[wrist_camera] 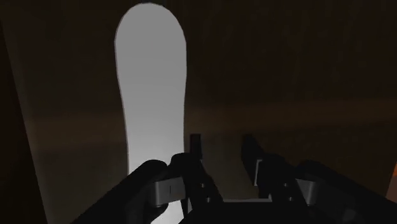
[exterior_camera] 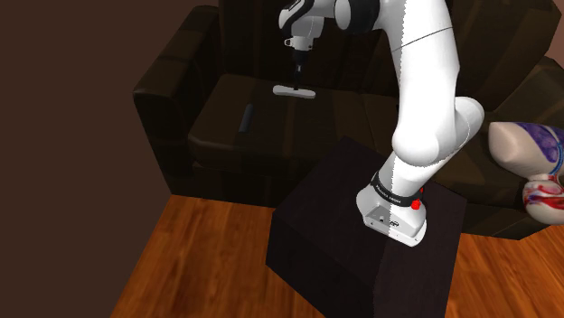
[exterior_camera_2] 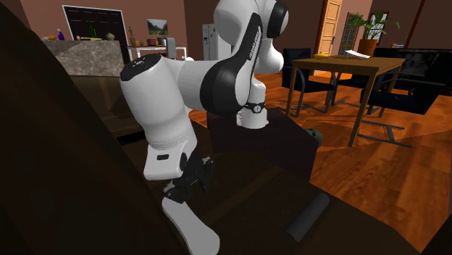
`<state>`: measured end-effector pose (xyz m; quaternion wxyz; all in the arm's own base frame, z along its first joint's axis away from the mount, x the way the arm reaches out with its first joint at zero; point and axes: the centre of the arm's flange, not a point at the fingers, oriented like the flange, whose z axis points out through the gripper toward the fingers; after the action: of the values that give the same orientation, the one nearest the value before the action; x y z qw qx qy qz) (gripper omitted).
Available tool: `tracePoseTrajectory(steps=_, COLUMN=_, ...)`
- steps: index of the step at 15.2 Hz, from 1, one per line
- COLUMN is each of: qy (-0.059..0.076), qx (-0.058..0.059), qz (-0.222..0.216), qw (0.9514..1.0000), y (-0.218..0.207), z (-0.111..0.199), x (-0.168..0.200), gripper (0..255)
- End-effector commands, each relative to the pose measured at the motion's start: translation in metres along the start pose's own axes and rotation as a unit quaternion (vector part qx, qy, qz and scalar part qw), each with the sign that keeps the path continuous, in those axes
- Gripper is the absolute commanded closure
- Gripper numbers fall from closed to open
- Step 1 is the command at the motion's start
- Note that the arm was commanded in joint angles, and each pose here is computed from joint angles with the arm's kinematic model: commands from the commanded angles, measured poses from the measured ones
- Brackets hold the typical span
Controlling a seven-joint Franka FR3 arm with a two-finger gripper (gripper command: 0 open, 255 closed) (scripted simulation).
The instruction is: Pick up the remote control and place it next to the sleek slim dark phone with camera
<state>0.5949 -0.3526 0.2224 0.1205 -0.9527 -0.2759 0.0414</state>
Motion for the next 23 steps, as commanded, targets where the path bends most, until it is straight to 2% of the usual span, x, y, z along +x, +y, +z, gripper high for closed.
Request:
tracePoseTrajectory(steps=1, qy=0.003, qx=-0.037, qz=0.006, qw=0.9993, y=0.002, z=0.003, x=0.004, gripper=0)
tracePoseTrajectory(steps=3, qy=0.008, qx=-0.109, qz=0.017, qw=0.9939, y=0.004, z=0.006, x=0.012, gripper=0)
tracePoseTrajectory(steps=4, qy=0.010, qx=-0.127, qz=0.019, qw=0.9917, y=0.005, z=0.007, x=0.014, gripper=0)
tracePoseTrajectory(steps=12, qy=0.010, qx=-0.127, qz=0.019, qw=0.9917, y=0.015, z=0.046, x=0.015, gripper=0)
tracePoseTrajectory(steps=19, qy=0.010, qx=-0.127, qz=0.019, qw=0.9917, y=0.015, z=0.046, x=0.015, gripper=0)
tracePoseTrajectory(steps=20, qy=0.010, qx=-0.127, qz=0.019, qw=0.9917, y=0.015, z=0.046, x=0.014, gripper=255)
tracePoseTrajectory(steps=23, qy=0.010, qx=-0.126, qz=0.019, qw=0.9917, y=0.016, z=0.044, x=0.014, gripper=255)
